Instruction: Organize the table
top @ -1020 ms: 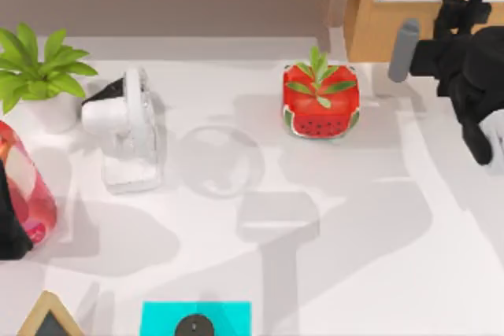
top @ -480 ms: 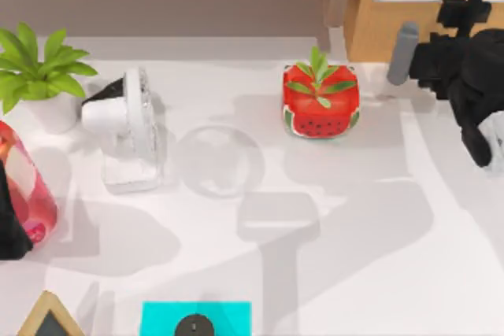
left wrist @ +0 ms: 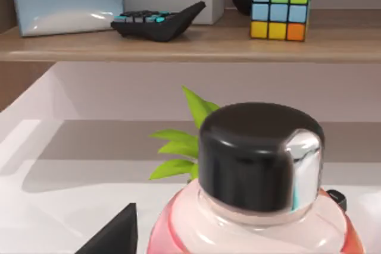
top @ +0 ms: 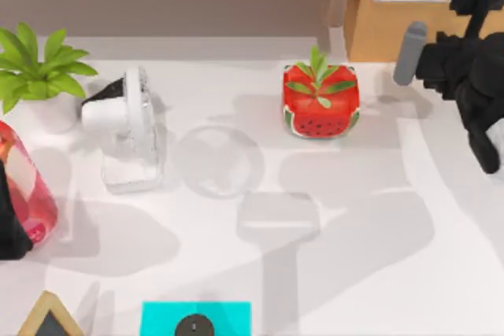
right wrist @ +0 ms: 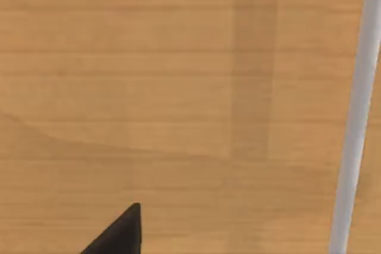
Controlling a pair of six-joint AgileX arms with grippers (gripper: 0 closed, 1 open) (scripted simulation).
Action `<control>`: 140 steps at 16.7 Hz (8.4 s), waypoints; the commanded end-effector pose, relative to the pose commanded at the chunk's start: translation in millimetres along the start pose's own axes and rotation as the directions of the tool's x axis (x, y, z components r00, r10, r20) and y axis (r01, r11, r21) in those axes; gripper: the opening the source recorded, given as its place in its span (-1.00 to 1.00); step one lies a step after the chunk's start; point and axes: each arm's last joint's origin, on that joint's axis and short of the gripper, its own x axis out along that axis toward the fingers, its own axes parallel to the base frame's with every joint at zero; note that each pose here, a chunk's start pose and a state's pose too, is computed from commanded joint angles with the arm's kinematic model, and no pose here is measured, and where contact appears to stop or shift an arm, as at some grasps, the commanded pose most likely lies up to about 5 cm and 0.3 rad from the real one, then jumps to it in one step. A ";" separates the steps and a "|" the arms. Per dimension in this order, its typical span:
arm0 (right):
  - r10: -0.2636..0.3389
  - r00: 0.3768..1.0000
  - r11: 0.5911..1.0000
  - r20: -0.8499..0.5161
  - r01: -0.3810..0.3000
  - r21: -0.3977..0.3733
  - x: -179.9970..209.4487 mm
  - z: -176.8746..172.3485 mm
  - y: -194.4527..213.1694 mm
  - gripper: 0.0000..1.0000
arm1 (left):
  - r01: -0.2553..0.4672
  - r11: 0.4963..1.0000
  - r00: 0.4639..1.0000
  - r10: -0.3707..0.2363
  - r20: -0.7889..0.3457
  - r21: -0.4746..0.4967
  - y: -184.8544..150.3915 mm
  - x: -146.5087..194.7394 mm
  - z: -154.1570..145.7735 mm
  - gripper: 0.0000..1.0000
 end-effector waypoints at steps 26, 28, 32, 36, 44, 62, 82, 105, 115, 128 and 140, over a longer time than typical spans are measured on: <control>-0.353 0.930 0.508 0.103 0.098 0.856 -68.5 197.2 -189.5 1.00 | 0.000 1.000 1.000 0.000 0.000 0.000 0.0 0.0 0.0 1.00; -0.359 0.929 0.370 0.084 0.059 0.927 -70.6 214.1 -209.1 1.00 | 0.000 1.000 1.000 0.000 0.000 0.000 0.0 0.0 0.0 1.00; -0.280 0.958 0.185 0.054 -0.002 0.983 -54.2 238.9 -203.5 1.00 | 0.000 1.000 1.000 0.000 0.000 0.000 0.0 0.0 0.0 1.00; -0.147 0.989 0.094 0.030 -0.016 0.995 -27.2 258.2 -159.2 1.00 | 0.000 1.000 1.000 0.000 0.000 0.000 0.0 0.0 0.0 1.00; -0.038 0.999 0.024 0.001 0.000 1.000 -6.1 270.2 -115.9 1.00 | 0.000 1.000 1.000 0.000 0.000 0.000 0.0 0.0 0.0 1.00; -0.038 0.999 0.024 0.001 0.000 1.000 13.9 270.2 -116.6 0.40 | 0.000 1.000 1.000 0.000 0.000 0.000 0.0 0.0 0.0 1.00; -0.042 0.999 0.016 0.003 -0.002 1.000 8.6 271.5 -120.4 -1.00 | 0.000 1.000 1.000 0.000 0.000 0.000 0.0 0.0 0.0 1.00; 0.034 0.926 -0.347 0.375 -0.341 0.874 -99.2 171.4 -148.3 -1.00 | 0.000 1.000 1.000 0.000 0.000 0.000 0.0 0.0 0.0 1.00; 0.146 0.901 -0.779 0.408 -0.149 0.609 -129.8 -8.9 -112.4 -1.00 | 0.000 1.000 1.000 0.000 0.000 0.000 0.0 0.0 0.0 1.00; 0.228 0.974 -0.971 -0.019 0.229 0.068 -92.8 -231.1 -77.2 -1.00 | 0.000 1.000 1.000 0.000 0.000 0.000 0.0 0.0 0.0 1.00; 0.234 0.972 -0.972 -0.019 0.234 0.009 -72.4 -244.2 -68.3 -1.00 | 0.000 1.000 1.000 0.000 0.000 0.000 0.0 0.0 0.0 1.00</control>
